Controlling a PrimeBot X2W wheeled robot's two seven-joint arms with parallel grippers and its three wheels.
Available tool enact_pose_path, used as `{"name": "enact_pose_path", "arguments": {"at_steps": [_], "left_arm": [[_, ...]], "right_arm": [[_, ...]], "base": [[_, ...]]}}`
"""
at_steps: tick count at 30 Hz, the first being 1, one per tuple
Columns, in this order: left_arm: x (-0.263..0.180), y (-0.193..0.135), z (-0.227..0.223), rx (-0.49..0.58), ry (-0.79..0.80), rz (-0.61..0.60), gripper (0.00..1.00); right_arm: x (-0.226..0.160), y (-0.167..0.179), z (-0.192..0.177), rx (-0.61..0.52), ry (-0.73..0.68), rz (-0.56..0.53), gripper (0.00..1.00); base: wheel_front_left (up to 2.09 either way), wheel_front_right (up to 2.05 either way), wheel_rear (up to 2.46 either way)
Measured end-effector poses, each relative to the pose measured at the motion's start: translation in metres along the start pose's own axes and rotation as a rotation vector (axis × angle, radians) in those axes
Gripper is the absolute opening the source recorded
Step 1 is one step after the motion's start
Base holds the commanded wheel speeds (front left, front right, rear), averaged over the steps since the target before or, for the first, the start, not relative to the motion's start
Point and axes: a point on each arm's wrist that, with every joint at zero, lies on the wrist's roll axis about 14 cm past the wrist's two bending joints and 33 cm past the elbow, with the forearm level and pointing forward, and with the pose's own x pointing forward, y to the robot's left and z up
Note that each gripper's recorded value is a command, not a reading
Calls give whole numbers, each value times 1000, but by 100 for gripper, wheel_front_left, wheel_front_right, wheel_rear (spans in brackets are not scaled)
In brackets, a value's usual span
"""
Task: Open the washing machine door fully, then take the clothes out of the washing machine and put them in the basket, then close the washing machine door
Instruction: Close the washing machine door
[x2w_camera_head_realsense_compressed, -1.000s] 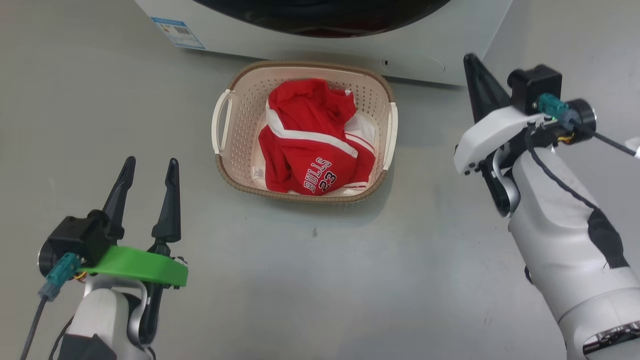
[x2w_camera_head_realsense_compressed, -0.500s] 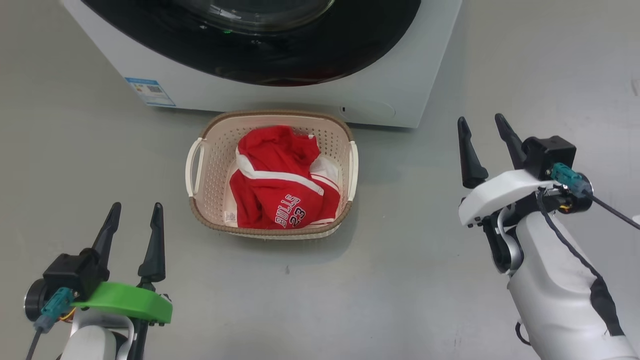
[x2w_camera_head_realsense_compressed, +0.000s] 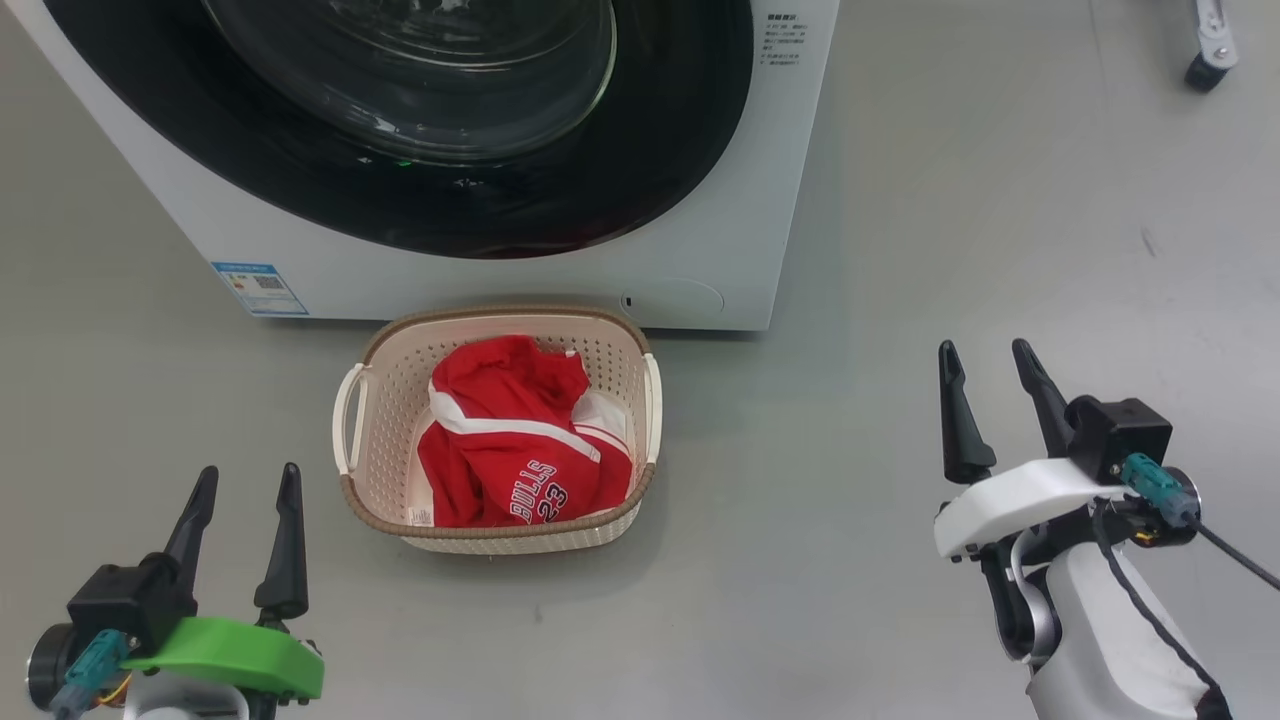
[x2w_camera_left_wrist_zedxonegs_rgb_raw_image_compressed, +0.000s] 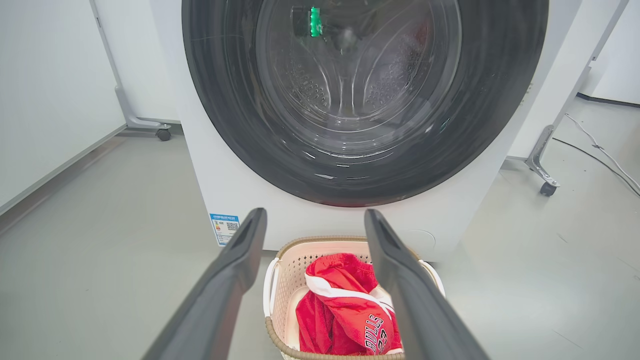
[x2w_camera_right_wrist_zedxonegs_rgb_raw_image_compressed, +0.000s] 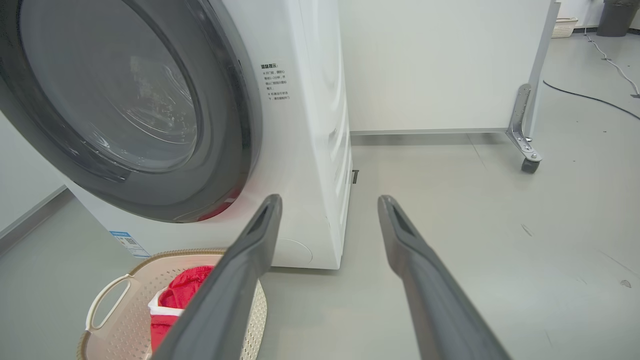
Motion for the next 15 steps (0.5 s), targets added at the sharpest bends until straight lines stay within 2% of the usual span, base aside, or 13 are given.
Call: {"name": "enact_pose_path", "arguments": {"at_steps": [8,15], "left_arm": [[-8,-7,11,7,-35,-25,100],[-16,-8,16,24,-53,-34,100]], "right_arm": [[-30,-10,15,-26,-52,-42,100],[-56,-20,11,-27,-45,-89,100]], "base": [[0,0,0],[0,0,0]]}}
